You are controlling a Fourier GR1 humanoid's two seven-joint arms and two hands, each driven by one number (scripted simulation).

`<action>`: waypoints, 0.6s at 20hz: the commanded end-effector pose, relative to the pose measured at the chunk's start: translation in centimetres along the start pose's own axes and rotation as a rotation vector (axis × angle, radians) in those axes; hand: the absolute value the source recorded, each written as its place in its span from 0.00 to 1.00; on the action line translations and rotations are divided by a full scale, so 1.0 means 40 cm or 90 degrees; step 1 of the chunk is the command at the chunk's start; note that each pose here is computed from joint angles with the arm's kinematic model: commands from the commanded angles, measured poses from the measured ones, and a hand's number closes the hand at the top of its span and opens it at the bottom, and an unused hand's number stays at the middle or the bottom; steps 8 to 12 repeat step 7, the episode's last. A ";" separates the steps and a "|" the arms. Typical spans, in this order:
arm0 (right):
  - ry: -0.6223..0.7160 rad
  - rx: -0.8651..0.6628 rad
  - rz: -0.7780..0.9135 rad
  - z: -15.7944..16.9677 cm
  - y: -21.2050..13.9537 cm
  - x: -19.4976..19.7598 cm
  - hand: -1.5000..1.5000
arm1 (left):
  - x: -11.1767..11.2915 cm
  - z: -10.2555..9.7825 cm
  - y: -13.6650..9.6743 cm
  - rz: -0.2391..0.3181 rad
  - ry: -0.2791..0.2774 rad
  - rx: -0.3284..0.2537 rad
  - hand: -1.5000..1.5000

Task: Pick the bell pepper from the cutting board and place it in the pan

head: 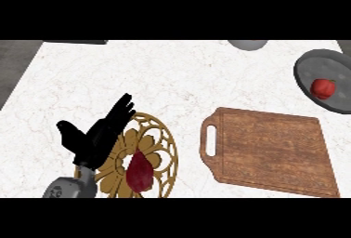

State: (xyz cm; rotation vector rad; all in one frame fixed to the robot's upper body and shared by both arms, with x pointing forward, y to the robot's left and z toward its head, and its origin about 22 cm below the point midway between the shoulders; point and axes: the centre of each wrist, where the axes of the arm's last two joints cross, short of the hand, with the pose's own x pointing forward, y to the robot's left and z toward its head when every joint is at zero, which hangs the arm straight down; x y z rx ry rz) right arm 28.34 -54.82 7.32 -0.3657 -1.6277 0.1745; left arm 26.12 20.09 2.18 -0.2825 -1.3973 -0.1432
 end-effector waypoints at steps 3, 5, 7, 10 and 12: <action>-0.048 0.064 -0.042 0.032 -0.041 0.003 0.00 | -0.010 0.006 0.021 0.003 0.007 0.006 0.50; -0.045 0.072 -0.050 0.047 -0.046 -0.007 0.00 | -0.009 0.003 0.011 0.002 0.005 0.010 0.50; -0.047 0.078 -0.045 0.054 -0.055 -0.005 0.00 | 0.002 -0.002 0.023 0.019 0.004 0.017 0.50; -0.047 0.078 -0.045 0.054 -0.055 -0.005 0.00 | 0.002 -0.002 0.023 0.019 0.004 0.017 0.50; -0.047 0.078 -0.045 0.054 -0.055 -0.005 0.00 | 0.002 -0.002 0.023 0.019 0.004 0.017 0.50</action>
